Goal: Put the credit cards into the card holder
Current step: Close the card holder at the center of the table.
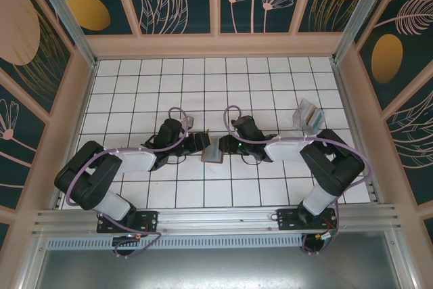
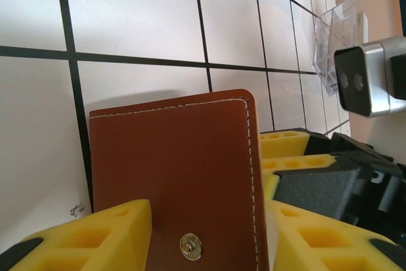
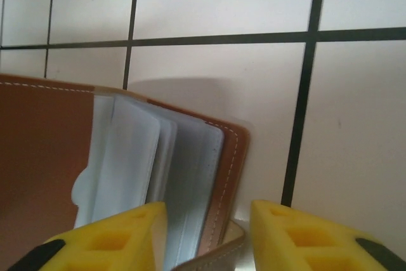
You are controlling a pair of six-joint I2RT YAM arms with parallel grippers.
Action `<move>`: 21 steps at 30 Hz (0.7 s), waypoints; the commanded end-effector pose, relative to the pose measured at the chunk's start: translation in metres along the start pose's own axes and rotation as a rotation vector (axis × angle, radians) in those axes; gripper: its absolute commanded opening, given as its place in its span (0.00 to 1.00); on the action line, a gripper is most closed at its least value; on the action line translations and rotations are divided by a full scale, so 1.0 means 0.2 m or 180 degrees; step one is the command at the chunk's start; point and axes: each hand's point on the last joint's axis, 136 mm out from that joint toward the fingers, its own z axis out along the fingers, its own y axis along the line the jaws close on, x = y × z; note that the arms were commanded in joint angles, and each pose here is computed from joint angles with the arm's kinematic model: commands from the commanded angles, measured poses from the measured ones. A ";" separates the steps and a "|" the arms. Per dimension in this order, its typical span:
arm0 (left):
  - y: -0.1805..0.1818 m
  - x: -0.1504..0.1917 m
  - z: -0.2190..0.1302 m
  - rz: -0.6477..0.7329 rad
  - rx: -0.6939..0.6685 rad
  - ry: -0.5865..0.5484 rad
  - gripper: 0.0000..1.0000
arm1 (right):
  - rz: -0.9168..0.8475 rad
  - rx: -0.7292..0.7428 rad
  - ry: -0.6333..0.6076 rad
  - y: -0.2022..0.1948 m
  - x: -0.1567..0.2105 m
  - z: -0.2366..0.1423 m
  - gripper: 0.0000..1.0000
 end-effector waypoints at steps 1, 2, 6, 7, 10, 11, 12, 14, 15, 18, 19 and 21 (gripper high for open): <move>-0.03 0.00 0.01 0.0131 0.0073 0.0015 0.48 | -0.0004 -0.0163 -0.0164 0.05 -0.06 -0.09 0.43; -0.03 0.00 0.01 0.0138 0.0061 0.0034 0.47 | 0.0003 -0.0163 -0.0174 0.05 -0.06 -0.10 0.43; -0.04 0.02 0.01 0.0172 0.0117 0.0063 0.40 | -0.0016 -0.0243 -0.0180 0.07 -0.08 -0.13 0.44; -0.05 0.02 0.01 0.0186 0.0132 0.0080 0.40 | -0.0027 -0.0246 -0.0183 0.08 -0.08 -0.14 0.44; -0.09 0.01 0.00 0.0245 0.0197 0.0114 0.49 | -0.0011 -0.0221 -0.0172 0.07 -0.08 -0.14 0.44; -0.11 0.01 -0.02 0.0278 0.0211 0.0098 0.51 | 0.0001 -0.0211 -0.0153 0.06 -0.07 -0.13 0.44; -0.12 0.00 -0.03 0.0305 0.0217 0.0071 0.53 | 0.0012 -0.0194 -0.0136 0.06 -0.07 -0.13 0.44; -0.13 -0.01 -0.05 0.0358 0.0196 0.0024 0.56 | 0.0068 -0.0082 -0.0100 0.03 -0.06 -0.14 0.44; -0.14 -0.01 -0.06 0.0377 0.0204 0.0017 0.57 | 0.0119 0.0000 -0.0083 0.01 -0.05 -0.14 0.47; -0.17 0.00 -0.08 0.0403 0.0284 0.0031 0.59 | 0.0248 0.0202 -0.0070 -0.01 -0.04 -0.18 0.53; -0.18 0.01 -0.08 0.0420 0.0325 0.0026 0.59 | 0.0242 0.0251 -0.0062 0.01 -0.04 -0.18 0.54; -0.19 0.03 -0.08 0.0452 0.0393 0.0038 0.58 | 0.0215 0.0316 -0.0007 0.04 -0.02 -0.18 0.54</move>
